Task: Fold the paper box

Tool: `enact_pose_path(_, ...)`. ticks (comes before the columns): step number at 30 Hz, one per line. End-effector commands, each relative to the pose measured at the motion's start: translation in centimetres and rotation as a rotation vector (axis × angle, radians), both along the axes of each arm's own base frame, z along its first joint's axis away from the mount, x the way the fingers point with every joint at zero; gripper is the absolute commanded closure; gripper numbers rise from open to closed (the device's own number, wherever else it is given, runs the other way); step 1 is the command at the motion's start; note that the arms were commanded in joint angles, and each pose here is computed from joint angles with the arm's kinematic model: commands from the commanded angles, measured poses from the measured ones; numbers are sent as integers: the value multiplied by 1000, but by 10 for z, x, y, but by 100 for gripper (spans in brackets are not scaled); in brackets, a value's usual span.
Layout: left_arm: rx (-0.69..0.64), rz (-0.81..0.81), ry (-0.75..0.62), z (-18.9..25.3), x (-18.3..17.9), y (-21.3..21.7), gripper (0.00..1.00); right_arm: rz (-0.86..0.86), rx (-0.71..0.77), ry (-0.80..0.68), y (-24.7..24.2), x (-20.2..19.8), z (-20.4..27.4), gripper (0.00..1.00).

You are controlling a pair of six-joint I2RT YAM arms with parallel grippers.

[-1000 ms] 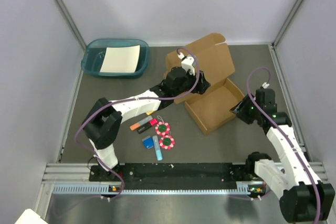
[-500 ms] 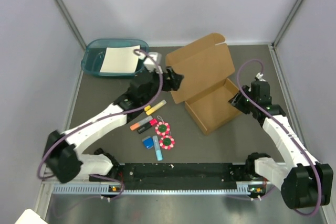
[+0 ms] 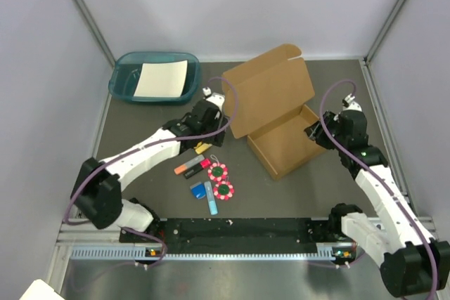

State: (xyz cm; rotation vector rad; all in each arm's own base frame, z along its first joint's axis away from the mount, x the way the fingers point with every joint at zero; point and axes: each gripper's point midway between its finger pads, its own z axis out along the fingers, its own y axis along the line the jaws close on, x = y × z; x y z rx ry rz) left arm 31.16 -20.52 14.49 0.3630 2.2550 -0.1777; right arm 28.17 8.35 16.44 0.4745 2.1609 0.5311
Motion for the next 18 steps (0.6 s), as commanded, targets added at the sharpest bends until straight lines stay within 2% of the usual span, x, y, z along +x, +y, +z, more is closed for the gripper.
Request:
enact_pose_path(1, 114, -165, 106, -6, -7, -6, 21, 44, 24, -134, 9, 4, 39, 61)
enact_pose_path(5, 187, -196, 159, -19, 6, -8, 19, 71, 46, -146, 14, -3, 40, 61)
enact_pose_path(9, 255, -213, 262, -54, 13, -6, 19, 85, 57, -154, 17, -7, 42, 61)
enact_pose_path(13, 228, -185, 362, -85, 14, -7, 21, 91, 64, -159, 19, -10, 41, 61)
enact_pose_path(18, 181, -147, 400, -108, 18, 1, 24, 84, 62, -159, 17, -15, 36, 61)
